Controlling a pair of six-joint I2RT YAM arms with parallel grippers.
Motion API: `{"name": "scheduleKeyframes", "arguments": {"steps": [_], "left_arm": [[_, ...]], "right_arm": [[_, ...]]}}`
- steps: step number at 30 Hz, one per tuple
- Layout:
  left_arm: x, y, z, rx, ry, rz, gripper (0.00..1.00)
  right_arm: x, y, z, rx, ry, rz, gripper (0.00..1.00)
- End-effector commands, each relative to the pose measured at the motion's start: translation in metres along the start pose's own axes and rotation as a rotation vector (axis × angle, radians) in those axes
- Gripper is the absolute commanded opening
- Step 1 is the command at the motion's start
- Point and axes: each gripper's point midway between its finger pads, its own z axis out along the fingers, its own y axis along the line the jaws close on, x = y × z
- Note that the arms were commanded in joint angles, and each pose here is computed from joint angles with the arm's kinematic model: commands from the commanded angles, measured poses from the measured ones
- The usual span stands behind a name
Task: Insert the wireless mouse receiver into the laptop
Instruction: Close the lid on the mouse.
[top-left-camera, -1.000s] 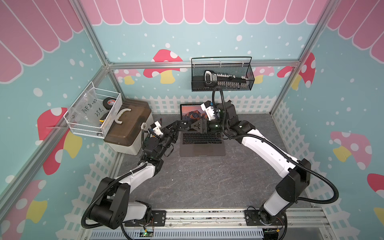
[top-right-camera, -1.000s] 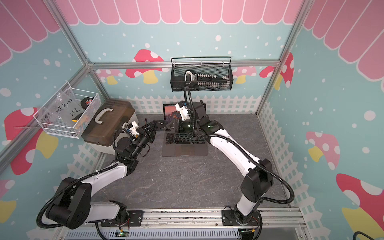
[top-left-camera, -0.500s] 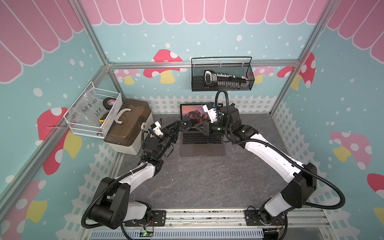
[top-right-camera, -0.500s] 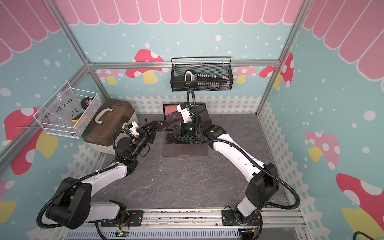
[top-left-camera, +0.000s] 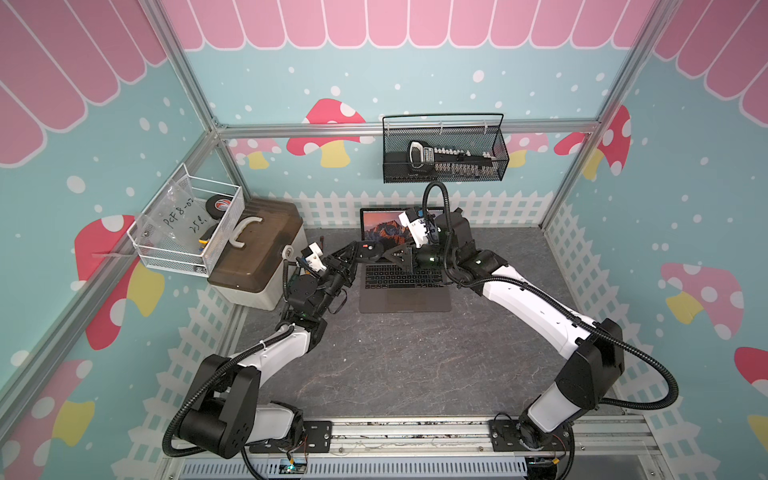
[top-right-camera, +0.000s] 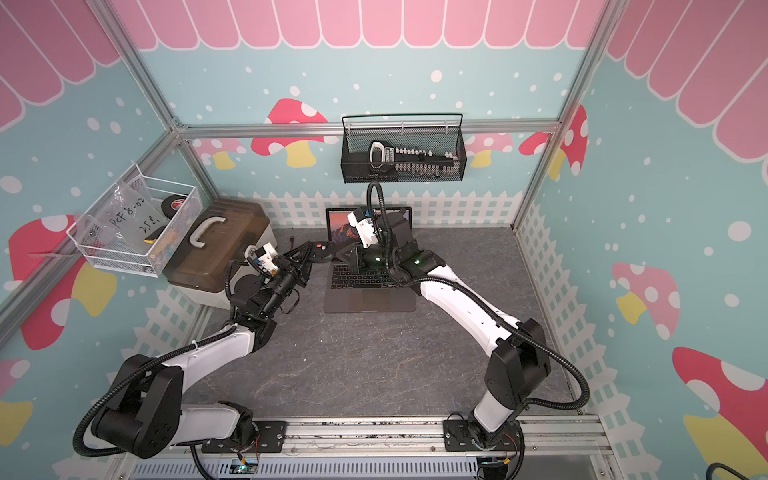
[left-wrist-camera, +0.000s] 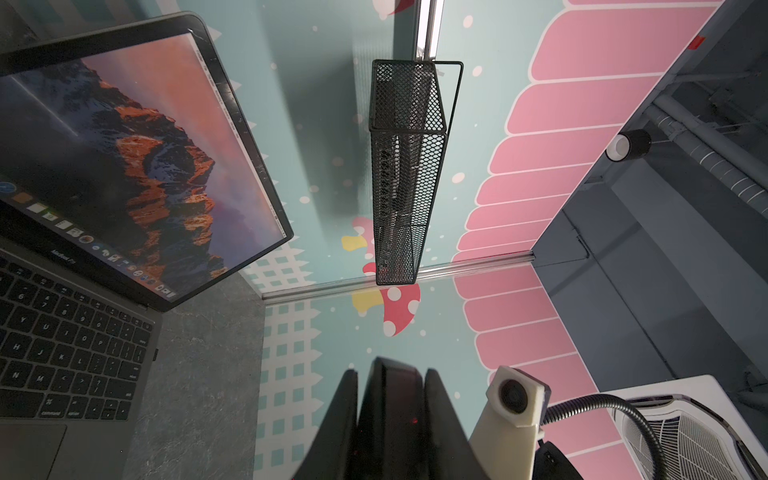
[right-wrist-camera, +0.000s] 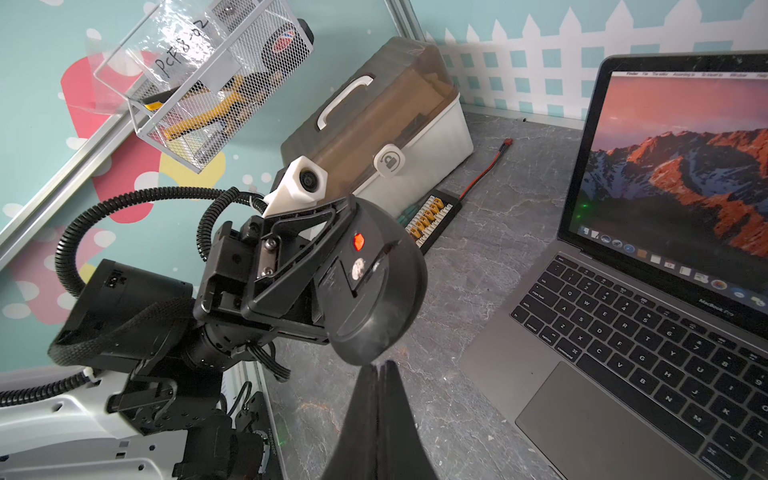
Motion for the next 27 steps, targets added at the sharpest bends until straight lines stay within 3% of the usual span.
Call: {"name": "scheduleKeyframes", "arguments": {"steps": [1,17,22,27], "left_arm": [[0.001,-0.004,-0.003,0.016,0.008,0.020,0.00],[0.000,-0.001,-0.002,0.014,0.005,0.016,0.00],[0.000,-0.002,-0.002,0.016,0.005,0.017,0.00],[0.000,-0.002,-0.002,0.014,0.005,0.016,0.00]], "right_arm": [[-0.010,0.007,0.005,-0.029,-0.022,-0.036,0.00],[-0.015,0.007,0.002,-0.002,-0.043,-0.039,0.00],[-0.003,-0.009,-0.003,0.073,-0.041,-0.012,0.00],[0.005,-0.005,0.004,0.035,-0.009,0.002,0.00]]}}
